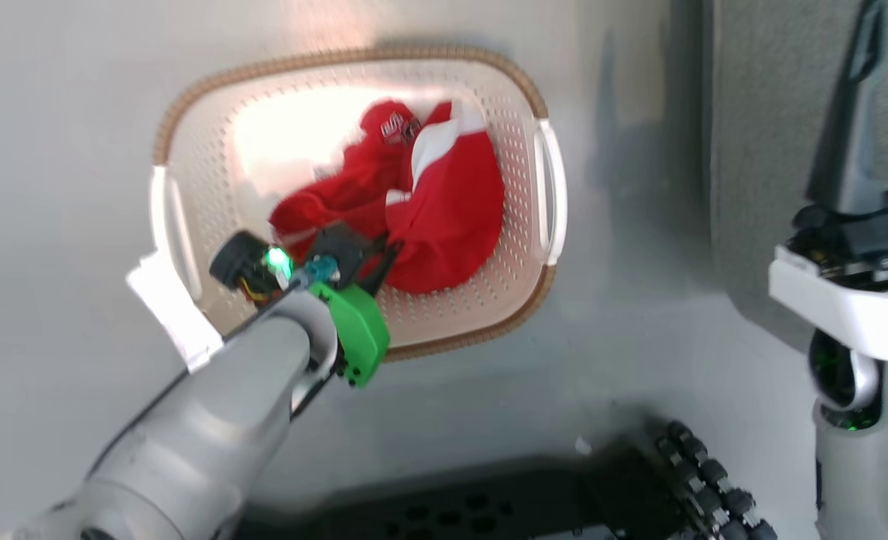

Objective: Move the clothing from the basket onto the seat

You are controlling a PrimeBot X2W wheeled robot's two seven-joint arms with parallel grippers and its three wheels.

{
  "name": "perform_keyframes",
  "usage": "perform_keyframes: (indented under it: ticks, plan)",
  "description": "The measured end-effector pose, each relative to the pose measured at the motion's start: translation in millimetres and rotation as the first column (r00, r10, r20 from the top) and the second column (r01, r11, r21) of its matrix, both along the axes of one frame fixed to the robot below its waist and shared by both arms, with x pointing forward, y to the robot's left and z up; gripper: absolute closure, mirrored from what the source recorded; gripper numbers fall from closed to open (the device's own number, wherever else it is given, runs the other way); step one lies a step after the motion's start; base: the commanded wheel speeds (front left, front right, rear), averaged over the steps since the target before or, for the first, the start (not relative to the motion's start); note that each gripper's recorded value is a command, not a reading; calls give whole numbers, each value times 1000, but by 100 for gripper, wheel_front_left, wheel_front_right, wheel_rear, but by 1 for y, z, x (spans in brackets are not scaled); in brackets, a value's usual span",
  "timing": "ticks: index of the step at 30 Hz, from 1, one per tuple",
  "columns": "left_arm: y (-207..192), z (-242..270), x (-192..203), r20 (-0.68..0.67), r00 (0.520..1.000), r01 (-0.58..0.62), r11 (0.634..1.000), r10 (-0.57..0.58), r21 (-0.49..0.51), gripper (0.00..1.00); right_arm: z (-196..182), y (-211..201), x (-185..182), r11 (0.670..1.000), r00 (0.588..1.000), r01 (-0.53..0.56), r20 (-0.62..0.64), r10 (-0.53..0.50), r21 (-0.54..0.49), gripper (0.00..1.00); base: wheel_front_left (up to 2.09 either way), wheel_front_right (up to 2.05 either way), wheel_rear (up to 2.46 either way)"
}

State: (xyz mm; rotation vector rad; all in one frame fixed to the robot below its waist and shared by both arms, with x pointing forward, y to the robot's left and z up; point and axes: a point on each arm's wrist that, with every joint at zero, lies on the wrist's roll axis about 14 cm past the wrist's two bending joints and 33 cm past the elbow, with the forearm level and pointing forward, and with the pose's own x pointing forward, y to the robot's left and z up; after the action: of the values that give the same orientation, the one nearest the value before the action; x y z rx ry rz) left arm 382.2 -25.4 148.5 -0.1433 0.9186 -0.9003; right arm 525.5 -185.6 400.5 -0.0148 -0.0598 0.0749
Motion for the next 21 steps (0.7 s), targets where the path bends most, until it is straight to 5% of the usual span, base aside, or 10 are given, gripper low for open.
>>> perform_keyframes:
  ticks: [13,21]
  plan:
    - [28,106,4,136,963,-228,973,232,-45,100,55,25,-57,995,998,-52,-16,53,80,0,0,0,0]
    - [37,201,12,316,862,-352,917,396,-189,100,94,31,-116,991,998,-62,14,61,120,0,0,0,0]
